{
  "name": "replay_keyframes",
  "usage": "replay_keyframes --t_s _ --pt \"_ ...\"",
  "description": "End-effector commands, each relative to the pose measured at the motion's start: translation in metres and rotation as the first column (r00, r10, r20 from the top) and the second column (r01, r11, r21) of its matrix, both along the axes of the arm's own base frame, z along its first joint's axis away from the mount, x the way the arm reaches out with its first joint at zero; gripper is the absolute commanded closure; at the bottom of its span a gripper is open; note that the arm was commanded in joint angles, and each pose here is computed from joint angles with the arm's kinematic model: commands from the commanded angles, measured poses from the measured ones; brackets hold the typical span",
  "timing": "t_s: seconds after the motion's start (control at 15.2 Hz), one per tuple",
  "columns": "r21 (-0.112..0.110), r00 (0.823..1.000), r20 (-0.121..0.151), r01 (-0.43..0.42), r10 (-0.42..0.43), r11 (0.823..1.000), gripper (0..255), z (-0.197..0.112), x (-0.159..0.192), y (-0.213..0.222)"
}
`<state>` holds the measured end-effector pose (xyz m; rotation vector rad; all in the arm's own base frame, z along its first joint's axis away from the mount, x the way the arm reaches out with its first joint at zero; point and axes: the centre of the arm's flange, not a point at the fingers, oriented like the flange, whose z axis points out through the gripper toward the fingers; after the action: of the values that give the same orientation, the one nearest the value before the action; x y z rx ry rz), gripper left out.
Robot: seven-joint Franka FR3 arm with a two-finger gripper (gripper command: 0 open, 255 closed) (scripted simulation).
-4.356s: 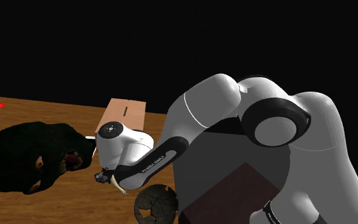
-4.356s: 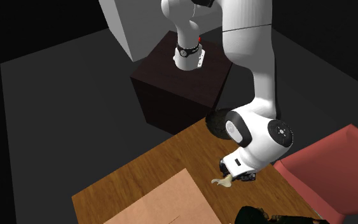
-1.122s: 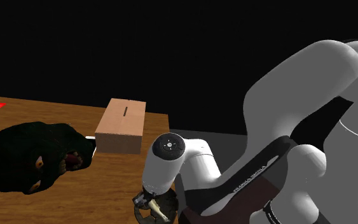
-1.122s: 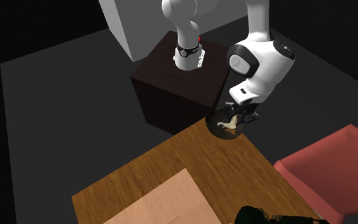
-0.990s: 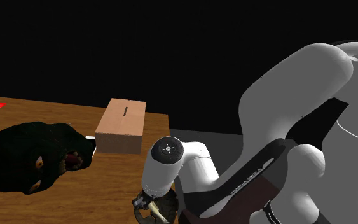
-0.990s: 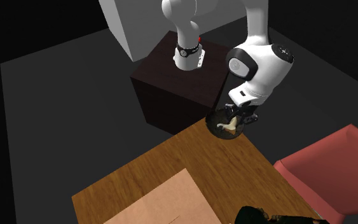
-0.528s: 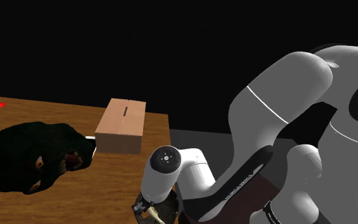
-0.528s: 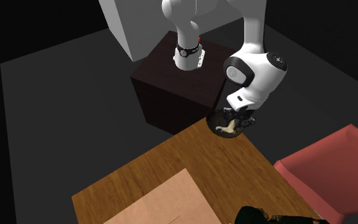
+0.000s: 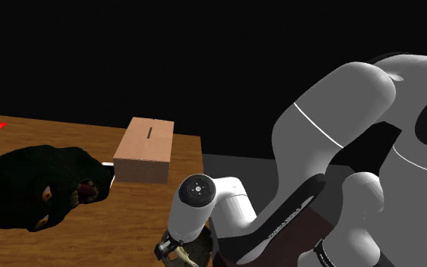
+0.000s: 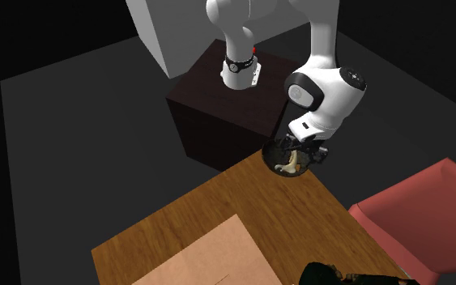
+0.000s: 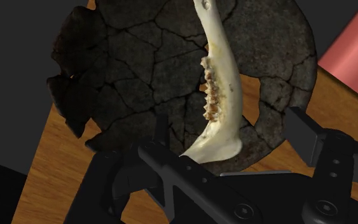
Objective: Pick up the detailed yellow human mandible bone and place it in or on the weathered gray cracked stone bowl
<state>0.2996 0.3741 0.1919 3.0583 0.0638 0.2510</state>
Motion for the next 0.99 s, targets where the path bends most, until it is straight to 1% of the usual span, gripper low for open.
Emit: replay_keyframes --t_s 0.0,0.13,0.4,0.92 --pt "0.0 1.0 0.0 0.0 0.0 1.0 0 0.0 0.0 0.0" --pt "0.0 1.0 0.0 0.0 0.0 1.0 0 0.0 0.0 0.0" --pt "0.0 1.0 0.0 0.0 0.0 1.0 0 0.049 -0.008 0.003" --pt "0.0 1.0 0.0 0.0 0.0 1.0 0 0.049 -0.008 0.003"
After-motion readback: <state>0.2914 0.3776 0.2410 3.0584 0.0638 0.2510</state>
